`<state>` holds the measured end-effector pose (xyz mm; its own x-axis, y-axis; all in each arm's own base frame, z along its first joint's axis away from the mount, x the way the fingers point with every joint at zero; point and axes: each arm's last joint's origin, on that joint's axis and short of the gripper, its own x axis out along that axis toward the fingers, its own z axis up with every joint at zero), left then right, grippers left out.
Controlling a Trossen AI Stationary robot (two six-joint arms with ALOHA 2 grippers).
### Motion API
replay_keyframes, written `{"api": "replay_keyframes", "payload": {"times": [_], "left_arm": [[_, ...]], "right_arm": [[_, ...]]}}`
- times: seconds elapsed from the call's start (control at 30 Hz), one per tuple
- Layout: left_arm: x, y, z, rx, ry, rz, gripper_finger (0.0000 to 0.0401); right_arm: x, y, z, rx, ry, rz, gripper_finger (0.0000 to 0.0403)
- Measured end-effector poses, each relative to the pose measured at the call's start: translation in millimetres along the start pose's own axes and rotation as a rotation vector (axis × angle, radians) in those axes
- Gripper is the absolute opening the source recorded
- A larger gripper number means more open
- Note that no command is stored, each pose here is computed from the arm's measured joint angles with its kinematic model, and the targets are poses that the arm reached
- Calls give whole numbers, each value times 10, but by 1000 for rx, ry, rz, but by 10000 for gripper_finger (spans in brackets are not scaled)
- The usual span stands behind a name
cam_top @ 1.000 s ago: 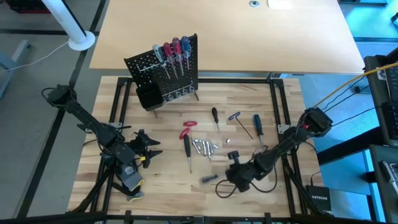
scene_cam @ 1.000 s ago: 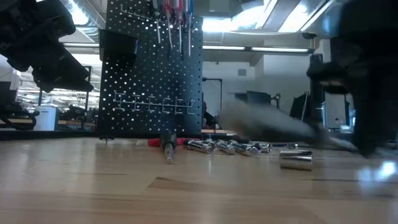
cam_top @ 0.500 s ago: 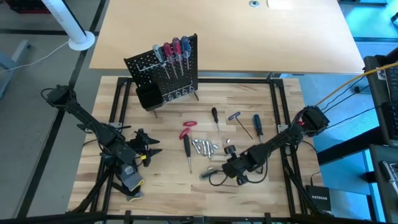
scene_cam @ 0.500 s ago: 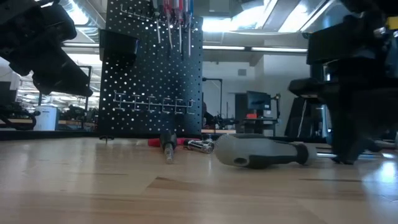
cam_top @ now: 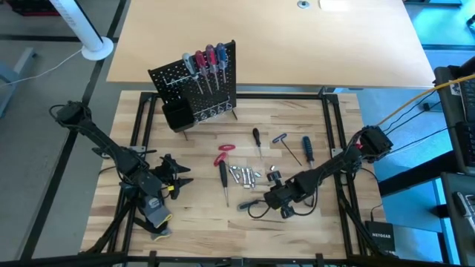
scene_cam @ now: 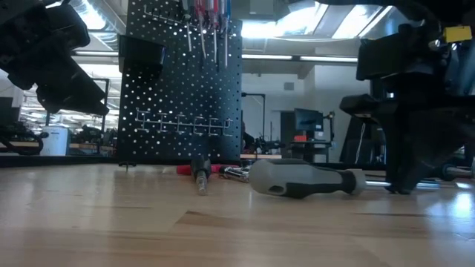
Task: Hang tools onto peg board
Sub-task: Hang the nut driver onto the peg board
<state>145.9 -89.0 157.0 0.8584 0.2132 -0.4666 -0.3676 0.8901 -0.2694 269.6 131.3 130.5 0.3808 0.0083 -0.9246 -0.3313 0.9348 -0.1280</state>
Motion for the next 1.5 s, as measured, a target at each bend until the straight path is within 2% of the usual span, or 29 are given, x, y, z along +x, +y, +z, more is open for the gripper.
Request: {"api": "replay_keyframes", "payload": {"times": [0.17, 0.33, 1.23, 1.5], "left_arm": [[0, 0, 0, 1, 0, 0, 210], [0, 0, 0, 1, 0, 0, 210], [0, 0, 0, 4, 0, 0, 210], [0, 0, 0, 4, 0, 0, 210]], "right_arm": [[-18, -4, -1, -8, -5, -15, 16], [-82, -37, -2, -6, -19, -76, 16], [-105, -37, -2, 1, -16, -78, 17], [-100, -89, 3, 154, -24, -108, 17]]}}
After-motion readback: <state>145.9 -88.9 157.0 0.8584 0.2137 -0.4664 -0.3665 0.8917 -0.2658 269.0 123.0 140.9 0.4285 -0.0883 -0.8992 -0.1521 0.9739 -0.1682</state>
